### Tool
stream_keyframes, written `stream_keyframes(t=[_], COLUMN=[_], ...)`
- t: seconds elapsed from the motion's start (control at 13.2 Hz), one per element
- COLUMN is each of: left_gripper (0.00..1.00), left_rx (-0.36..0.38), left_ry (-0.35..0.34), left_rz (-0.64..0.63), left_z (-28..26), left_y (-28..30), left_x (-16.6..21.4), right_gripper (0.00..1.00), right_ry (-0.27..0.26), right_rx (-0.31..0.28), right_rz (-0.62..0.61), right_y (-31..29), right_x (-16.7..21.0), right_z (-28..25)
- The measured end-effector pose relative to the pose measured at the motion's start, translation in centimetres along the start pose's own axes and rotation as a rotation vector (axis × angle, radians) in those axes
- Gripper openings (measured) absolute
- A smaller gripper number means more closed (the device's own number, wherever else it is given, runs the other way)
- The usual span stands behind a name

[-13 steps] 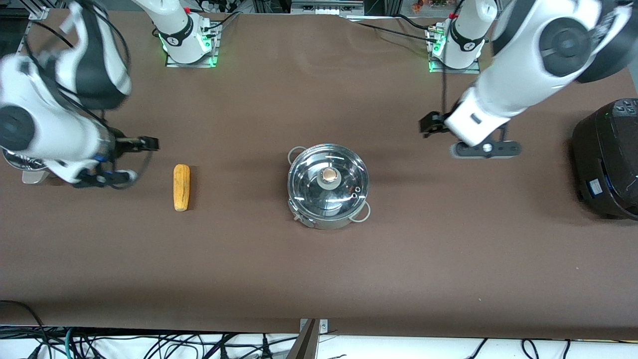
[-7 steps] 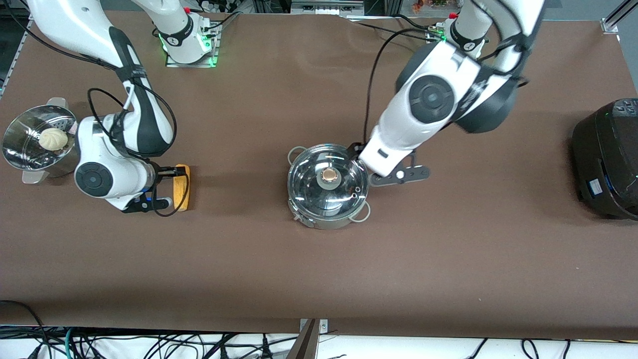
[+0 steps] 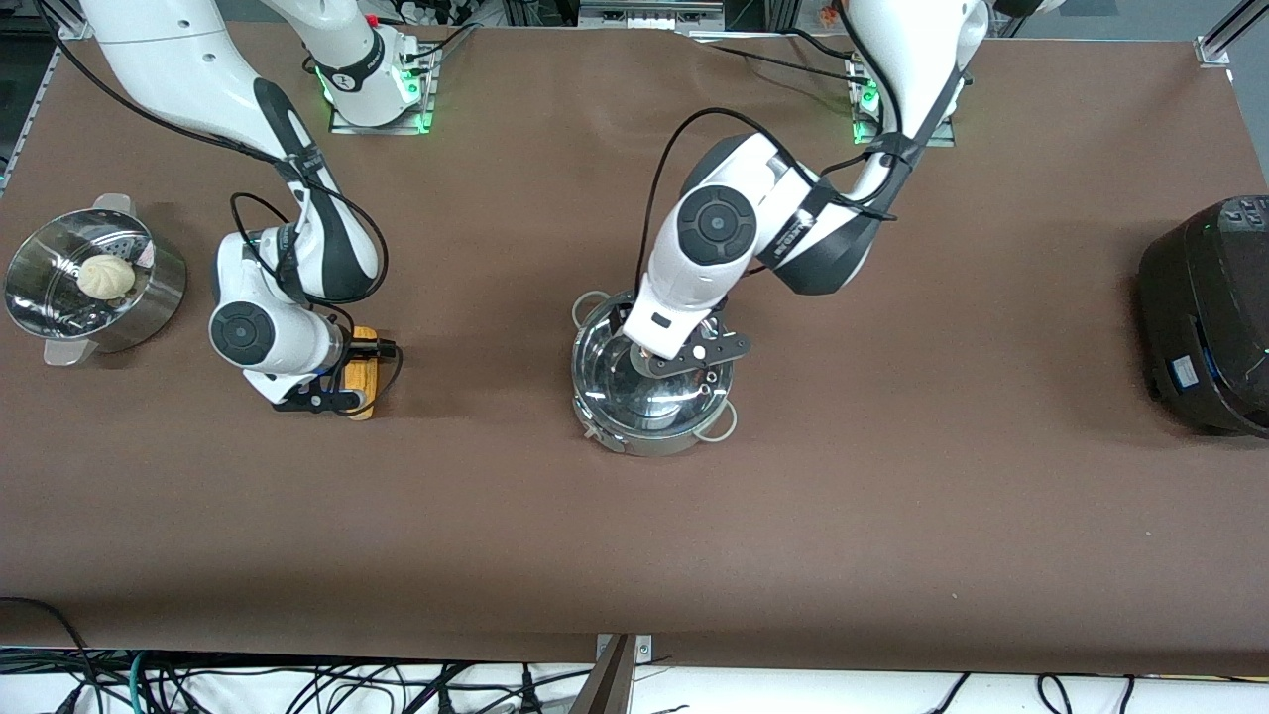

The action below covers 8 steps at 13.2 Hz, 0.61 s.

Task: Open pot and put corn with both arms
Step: 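Lift the corn with the right gripper while the left gripper grips the lid knob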

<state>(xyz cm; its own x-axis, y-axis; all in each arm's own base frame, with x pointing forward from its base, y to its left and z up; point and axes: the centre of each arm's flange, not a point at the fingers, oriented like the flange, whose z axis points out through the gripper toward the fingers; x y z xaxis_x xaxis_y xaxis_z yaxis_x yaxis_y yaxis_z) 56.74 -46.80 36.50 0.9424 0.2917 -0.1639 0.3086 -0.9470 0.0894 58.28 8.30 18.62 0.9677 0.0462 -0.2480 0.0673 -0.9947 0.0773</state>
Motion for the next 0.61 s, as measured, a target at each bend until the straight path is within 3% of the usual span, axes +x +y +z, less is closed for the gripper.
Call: stream_keyframes(t=[0.15, 0.3, 0.45, 0.61], left_gripper=[1.00, 1.00, 1.00, 1.00], left_rx=[-0.006, -0.002, -0.012, -0.024], left_ry=[0.004, 0.002, 0.013, 0.024], left_rz=[-0.005, -0.010, -0.017, -0.021], left_z=[1.2, 2.2, 2.1, 1.7], left_y=[0.3, 0.2, 0.1, 0.1], left_x=[0.2, 0.6, 1.1, 1.5], right_gripper=[0.66, 0.47, 0.43, 0.35], right_ry=[-0.002, 0.005, 0.007, -0.035], right_rx=[-0.004, -0.016, -0.031, -0.053], right_rz=[-0.012, -0.026, -0.044, -0.068], right_y=[-0.7, -1.0, -1.7, -3.8], right_x=[0.0, 0.1, 0.5, 1.3], right_z=[0.4, 0.1, -1.3, -5.7])
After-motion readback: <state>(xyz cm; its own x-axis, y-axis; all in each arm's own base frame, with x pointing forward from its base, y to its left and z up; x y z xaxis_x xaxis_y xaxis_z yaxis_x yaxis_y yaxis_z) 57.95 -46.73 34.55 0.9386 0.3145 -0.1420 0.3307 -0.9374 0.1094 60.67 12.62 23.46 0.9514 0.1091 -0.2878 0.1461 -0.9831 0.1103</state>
